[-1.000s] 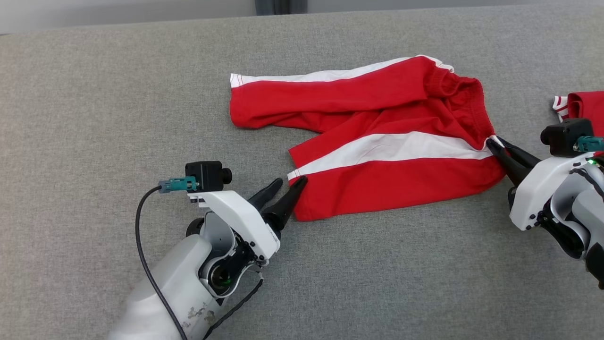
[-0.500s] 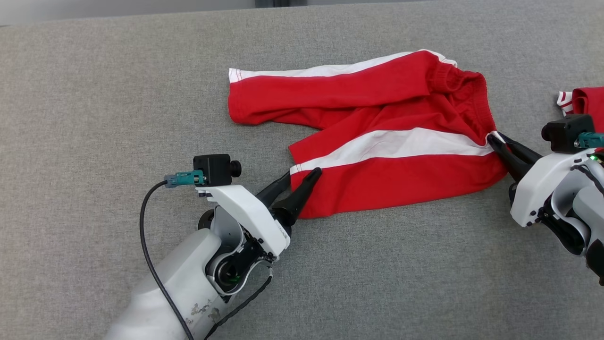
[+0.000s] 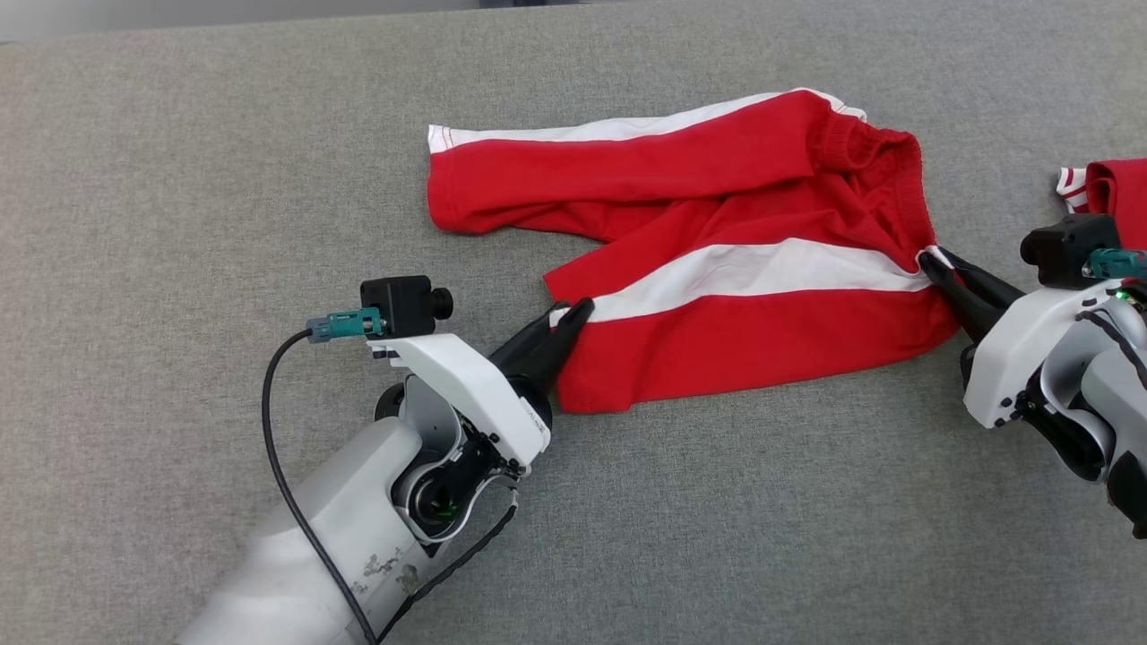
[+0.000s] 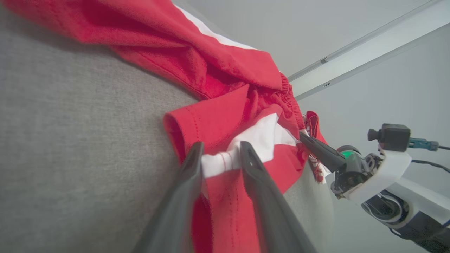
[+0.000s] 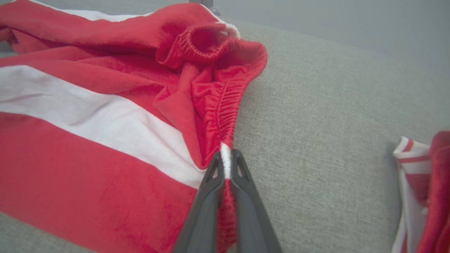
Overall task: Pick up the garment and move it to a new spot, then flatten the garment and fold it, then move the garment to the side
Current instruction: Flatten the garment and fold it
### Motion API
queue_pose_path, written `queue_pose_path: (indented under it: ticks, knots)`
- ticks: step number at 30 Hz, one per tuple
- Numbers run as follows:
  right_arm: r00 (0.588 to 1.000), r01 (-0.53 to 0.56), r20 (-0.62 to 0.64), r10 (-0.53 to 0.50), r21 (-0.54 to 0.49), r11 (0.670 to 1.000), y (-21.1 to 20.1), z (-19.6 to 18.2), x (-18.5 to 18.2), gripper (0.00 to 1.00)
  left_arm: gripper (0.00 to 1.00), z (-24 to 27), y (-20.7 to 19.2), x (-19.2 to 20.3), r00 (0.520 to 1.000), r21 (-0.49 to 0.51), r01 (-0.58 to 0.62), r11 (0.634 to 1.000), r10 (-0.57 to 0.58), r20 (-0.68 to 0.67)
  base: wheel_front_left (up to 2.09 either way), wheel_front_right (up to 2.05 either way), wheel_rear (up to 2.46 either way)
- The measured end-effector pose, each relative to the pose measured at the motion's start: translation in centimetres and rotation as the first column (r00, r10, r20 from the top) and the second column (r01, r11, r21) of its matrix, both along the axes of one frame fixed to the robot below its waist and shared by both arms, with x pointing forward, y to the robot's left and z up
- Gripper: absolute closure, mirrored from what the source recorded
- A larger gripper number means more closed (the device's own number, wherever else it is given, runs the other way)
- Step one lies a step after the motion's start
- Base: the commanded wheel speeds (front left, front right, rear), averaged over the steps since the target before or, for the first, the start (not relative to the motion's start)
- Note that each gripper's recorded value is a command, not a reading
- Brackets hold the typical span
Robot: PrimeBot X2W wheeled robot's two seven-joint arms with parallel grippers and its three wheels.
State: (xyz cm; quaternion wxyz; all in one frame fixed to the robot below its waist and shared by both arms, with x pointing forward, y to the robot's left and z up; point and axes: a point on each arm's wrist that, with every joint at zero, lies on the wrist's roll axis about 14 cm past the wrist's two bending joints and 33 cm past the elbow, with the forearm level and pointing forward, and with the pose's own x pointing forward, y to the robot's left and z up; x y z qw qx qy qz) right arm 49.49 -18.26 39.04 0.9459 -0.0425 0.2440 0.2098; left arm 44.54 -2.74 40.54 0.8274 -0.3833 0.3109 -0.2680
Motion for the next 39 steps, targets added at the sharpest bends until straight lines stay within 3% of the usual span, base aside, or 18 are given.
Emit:
queue_pose_path:
  ticks: [12,17,22,25,28,32,35,39]
  knots:
    - [1.0,-0.003,0.012,0.003,-0.002,1.0,0.1,0.5,0.1,1.0,1.0,0.6,0.6,0.2,0.999,-0.011,-0.028,1.0,0.028,0.02,0.0,0.0,0.0]
    - [0.999,-0.008,0.048,0.008,0.009,1.0,0.5,2.0,0.3,1.0,1.0,2.1,1.7,0.8,0.987,0.034,-0.064,0.997,0.059,0.147,0.0,0.0,0.0]
    - [0.991,0.024,0.124,-0.04,0.13,0.991,1.4,5.6,0.8,1.0,1.0,4.1,2.9,1.4,0.956,0.083,-0.098,0.992,0.07,0.286,0.0,0.0,0.0]
    - [0.985,0.071,0.128,-0.113,0.296,0.953,2.3,7.7,0.4,1.0,1.0,6.2,4.0,2.3,0.928,0.083,-0.143,0.986,0.104,0.358,0.0,0.0,0.0]
    - [0.979,0.08,0.143,-0.145,0.383,0.92,2.3,9.8,0.0,1.0,1.0,10.5,6.1,4.0,0.859,0.036,-0.236,0.971,0.191,0.476,0.0,0.0,0.0]
    - [0.973,0.072,0.159,-0.169,0.484,0.872,2.7,12.7,-0.7,1.0,1.0,13.7,7.8,3.5,0.775,-0.004,-0.315,0.949,0.259,0.577,0.0,0.0,0.0]
    - [0.97,0.065,0.153,-0.188,0.583,0.81,3.4,14.9,-1.5,1.0,1.0,16.3,8.4,2.8,0.707,-0.039,-0.354,0.934,0.295,0.643,0.0,0.0,0.0]
    - [0.97,0.035,0.137,-0.199,0.734,0.678,4.6,19.1,-2.5,1.0,1.0,18.8,9.8,1.8,0.623,-0.06,-0.408,0.911,0.326,0.711,0.0,0.0,0.0]
